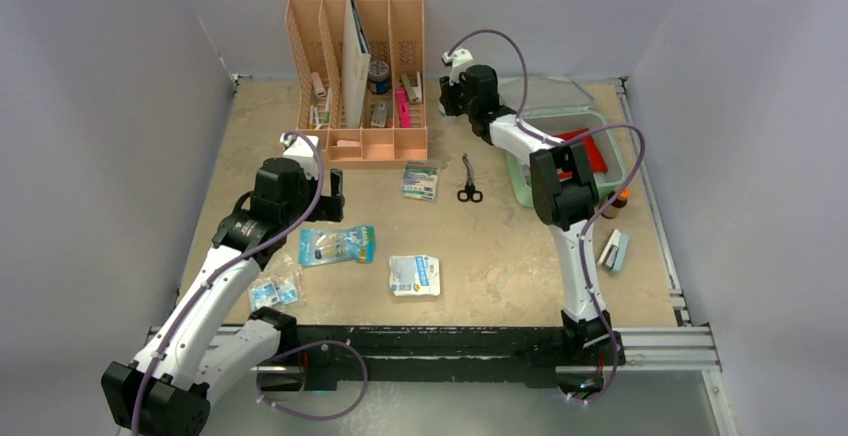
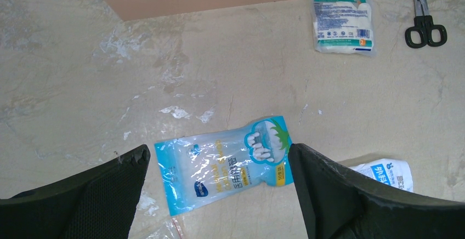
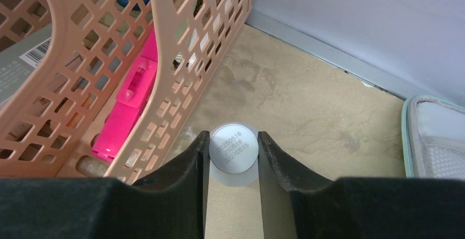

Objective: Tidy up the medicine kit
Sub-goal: Pick up the pill bottle at the center of the board, then place the pill bottle in the medicine box.

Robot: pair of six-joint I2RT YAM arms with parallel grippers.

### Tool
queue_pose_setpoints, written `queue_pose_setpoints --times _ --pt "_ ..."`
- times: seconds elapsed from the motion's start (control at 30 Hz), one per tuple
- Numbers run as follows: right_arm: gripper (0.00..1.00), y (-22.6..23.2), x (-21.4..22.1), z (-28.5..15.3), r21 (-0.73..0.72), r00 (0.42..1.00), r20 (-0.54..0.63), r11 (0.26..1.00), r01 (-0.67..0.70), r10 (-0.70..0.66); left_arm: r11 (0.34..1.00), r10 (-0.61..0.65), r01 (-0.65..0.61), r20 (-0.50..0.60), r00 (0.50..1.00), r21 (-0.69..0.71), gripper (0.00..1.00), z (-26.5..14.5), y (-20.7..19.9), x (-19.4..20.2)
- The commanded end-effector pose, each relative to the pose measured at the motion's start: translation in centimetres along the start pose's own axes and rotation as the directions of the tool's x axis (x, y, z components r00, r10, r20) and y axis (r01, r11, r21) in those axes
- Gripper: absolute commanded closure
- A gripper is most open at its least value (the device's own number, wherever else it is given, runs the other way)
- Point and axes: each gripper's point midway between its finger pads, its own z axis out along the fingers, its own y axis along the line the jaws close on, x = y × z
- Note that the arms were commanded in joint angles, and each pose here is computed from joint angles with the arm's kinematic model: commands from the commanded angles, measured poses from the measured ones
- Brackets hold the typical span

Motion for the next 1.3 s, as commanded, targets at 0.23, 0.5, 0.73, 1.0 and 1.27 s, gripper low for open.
queue_pose_setpoints --times 0.23,0.5,0.73,1.0,1.27 --pt "0.99 -0.3 -6.2 -2.9 0.056 0.997 0.073 0.998 0.006 -0.010 1.000 0.006 -0.006 0.064 0.998 0.006 0.04 -0.4 -0.1 -1.5" --pt "1.00 -0.4 -9.7 -8.1 0.076 0.998 0.022 0.996 -0.054 0.053 1.000 0.004 -0.005 0.066 0.998 0.013 0.04 -0.5 -0.3 -1.5" --pt "1.00 -2.9 -11.0 -14.8 0.212 0.999 -0.045 0.977 0.017 -0.008 1.000 0.002 -0.003 0.073 0.997 0.020 0.04 -0.7 -0.4 -1.6" --pt "1.00 -5.8 -8.8 -21.9 0.293 0.956 -0.216 0.921 0.258 -0.199 1.000 -0.002 -0.001 0.085 0.996 0.032 0.04 -1.0 -0.5 -1.9" --pt "1.00 -10.0 -4.3 -29.0 0.327 0.850 -0.479 0.854 0.405 -0.220 0.998 -0.009 0.003 0.100 0.995 0.055 0.04 -1.3 -0.9 -2.1"
